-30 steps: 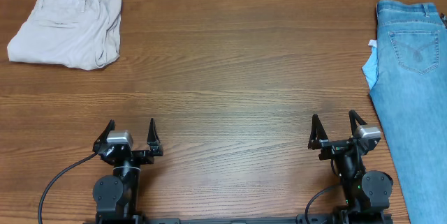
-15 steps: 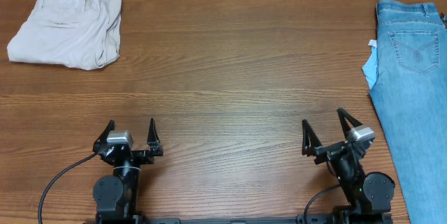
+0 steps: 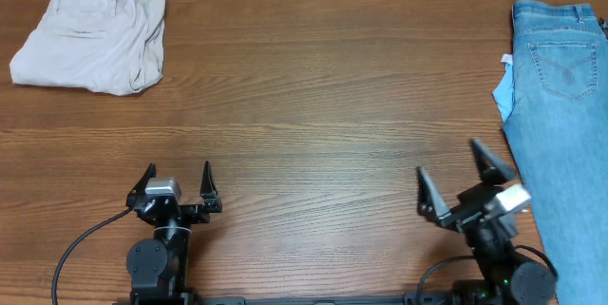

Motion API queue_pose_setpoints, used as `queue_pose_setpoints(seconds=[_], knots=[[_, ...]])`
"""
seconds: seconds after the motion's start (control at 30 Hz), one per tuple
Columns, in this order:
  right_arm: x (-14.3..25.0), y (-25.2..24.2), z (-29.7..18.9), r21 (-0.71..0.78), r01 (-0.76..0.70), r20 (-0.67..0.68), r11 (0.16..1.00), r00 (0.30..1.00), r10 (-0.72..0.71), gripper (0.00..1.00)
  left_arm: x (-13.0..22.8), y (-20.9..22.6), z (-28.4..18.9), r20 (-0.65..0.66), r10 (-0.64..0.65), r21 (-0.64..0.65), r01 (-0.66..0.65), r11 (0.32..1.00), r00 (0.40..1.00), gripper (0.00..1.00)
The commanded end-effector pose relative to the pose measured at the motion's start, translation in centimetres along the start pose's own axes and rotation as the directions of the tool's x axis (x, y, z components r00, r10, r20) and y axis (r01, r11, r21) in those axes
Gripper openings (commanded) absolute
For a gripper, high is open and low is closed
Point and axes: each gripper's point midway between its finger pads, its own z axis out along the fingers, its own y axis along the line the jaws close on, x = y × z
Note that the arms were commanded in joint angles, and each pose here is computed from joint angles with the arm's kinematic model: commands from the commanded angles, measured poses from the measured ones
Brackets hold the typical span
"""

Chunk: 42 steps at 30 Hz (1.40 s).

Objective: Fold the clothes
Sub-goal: 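Reach the right gripper to the light-blue jeans waistband and grasp it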

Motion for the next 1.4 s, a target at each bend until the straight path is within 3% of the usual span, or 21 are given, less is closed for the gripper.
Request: queue_pose_setpoints(seconds=[0.0, 0.2, 0.33, 0.47, 0.6, 0.73, 0.87, 1.17, 1.37], knots=[[-6.3, -3.0, 0.9, 0.205, 0.092, 0.056, 0.974, 0.993, -0.105, 1.0, -0.1, 0.4, 0.0, 0.007, 0.019, -0.019, -0.018, 1.0, 1.0, 1.0], [-8.9, -9.5, 4.9, 0.475, 0.171, -0.153, 0.863, 0.982, -0.11, 1.0, -0.1, 0.4, 0.0, 0.007, 0.018, -0.019, -0.018, 1.0, 1.0, 1.0], [-7.8, -14.4, 9.1, 0.547, 0.262, -0.368, 0.795, 0.928, -0.053, 1.0, -0.1, 0.4, 0.0, 0.007, 0.019, -0.019, -0.018, 1.0, 1.0, 1.0], [-2.7, -20.7, 13.0, 0.558, 0.313, -0.613, 0.769, 0.78, 0.127, 1.0, -0.1, 0.4, 0.0, 0.007, 0.018, -0.019, -0.018, 1.0, 1.0, 1.0], [3.4, -23.5, 14.5, 0.533, 0.337, -0.756, 0.776, 0.602, 0.258, 1.0, -0.1, 0.4, 0.0, 0.007, 0.018, -0.019, -0.018, 1.0, 1.0, 1.0], [8.4, -25.8, 16.2, 0.516, 0.353, -0.79, 0.78, 0.548, 0.275, 1.0, -0.1, 0.4, 0.0, 0.007, 0.019, -0.019, -0.018, 1.0, 1.0, 1.0], [12.1, -29.4, 16.4, 0.543, 0.402, -0.789, 0.737, 0.545, 0.284, 1.0, -0.1, 0.4, 0.0, 0.007, 0.019, -0.019, -0.018, 1.0, 1.0, 1.0], [14.1, -37.9, 15.2, 0.6, 0.537, -0.765, 0.593, 0.601, 0.23, 1.0, -0.1, 0.4, 0.0, 0.007, 0.019, -0.019, -0.018, 1.0, 1.0, 1.0], [18.2, -40.5, 14.2, 0.592, 0.52, -0.782, 0.616, 0.555, 0.283, 1.0, -0.1, 0.4, 0.0, 0.007, 0.019, -0.019, -0.018, 1.0, 1.0, 1.0]])
